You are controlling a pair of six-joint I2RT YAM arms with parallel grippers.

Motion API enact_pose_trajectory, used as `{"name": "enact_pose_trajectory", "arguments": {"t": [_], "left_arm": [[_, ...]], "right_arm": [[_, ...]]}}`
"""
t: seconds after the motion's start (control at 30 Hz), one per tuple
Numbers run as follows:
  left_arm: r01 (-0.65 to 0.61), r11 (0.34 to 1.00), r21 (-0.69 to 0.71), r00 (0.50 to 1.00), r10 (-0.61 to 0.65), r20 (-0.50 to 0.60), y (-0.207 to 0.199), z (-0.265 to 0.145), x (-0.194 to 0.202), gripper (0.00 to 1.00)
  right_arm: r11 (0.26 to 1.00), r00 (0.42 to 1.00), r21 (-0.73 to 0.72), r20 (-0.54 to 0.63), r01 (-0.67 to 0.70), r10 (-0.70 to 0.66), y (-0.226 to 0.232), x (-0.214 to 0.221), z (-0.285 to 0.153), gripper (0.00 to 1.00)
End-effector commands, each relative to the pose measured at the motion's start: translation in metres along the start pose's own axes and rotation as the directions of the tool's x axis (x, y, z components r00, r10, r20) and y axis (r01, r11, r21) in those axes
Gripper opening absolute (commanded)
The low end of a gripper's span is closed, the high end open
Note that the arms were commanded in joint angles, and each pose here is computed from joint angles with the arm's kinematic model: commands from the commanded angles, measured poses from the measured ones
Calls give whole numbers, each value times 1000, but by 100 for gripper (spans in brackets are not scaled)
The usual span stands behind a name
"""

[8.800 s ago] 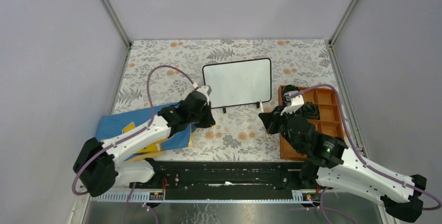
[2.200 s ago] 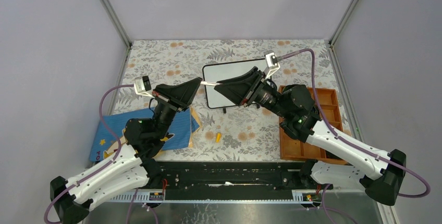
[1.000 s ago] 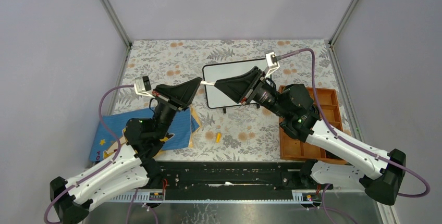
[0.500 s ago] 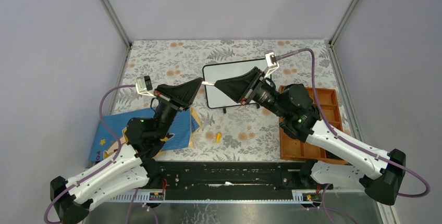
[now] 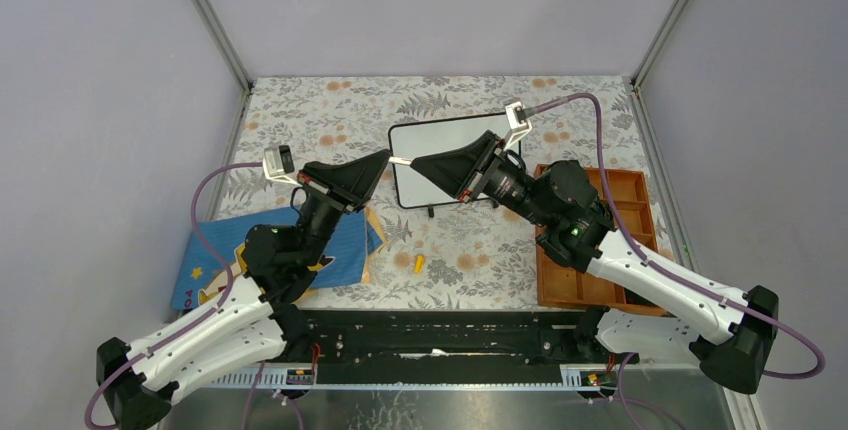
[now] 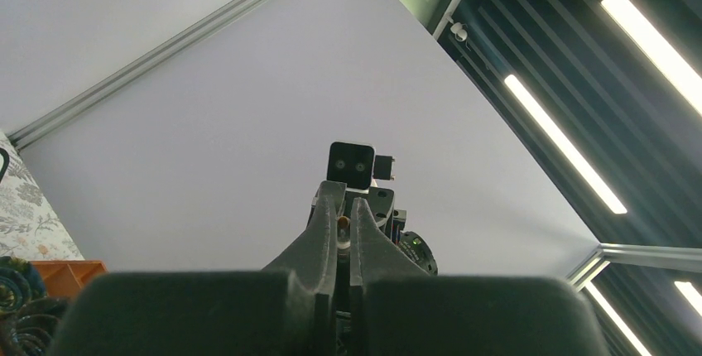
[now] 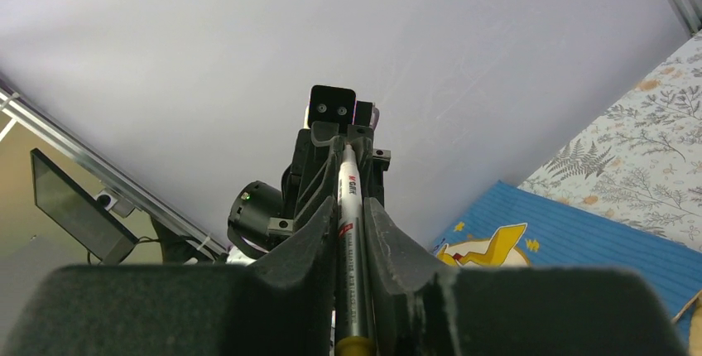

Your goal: Write a sentence on the whiteboard

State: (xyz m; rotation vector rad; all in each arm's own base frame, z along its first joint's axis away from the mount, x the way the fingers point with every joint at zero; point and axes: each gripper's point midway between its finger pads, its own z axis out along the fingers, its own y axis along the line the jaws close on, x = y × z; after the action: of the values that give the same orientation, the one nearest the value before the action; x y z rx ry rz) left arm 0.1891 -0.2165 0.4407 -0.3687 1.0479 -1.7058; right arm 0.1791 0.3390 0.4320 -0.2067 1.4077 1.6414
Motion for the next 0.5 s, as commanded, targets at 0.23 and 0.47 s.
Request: {"name": "enact_pose_trajectory", "arguments": {"t": [0.23,0.47], "left_arm": [[1,1000,12,1000,-1,7,-3,-1,-1,0],[1,1000,4,1000,-1,8,-1,-3,-2,0]], "right_arm": [[998,996,-55,88,28,-23,23,-28,-3,32],[998,995,-57,95,29,-24,25,-29,-5,31]]}}
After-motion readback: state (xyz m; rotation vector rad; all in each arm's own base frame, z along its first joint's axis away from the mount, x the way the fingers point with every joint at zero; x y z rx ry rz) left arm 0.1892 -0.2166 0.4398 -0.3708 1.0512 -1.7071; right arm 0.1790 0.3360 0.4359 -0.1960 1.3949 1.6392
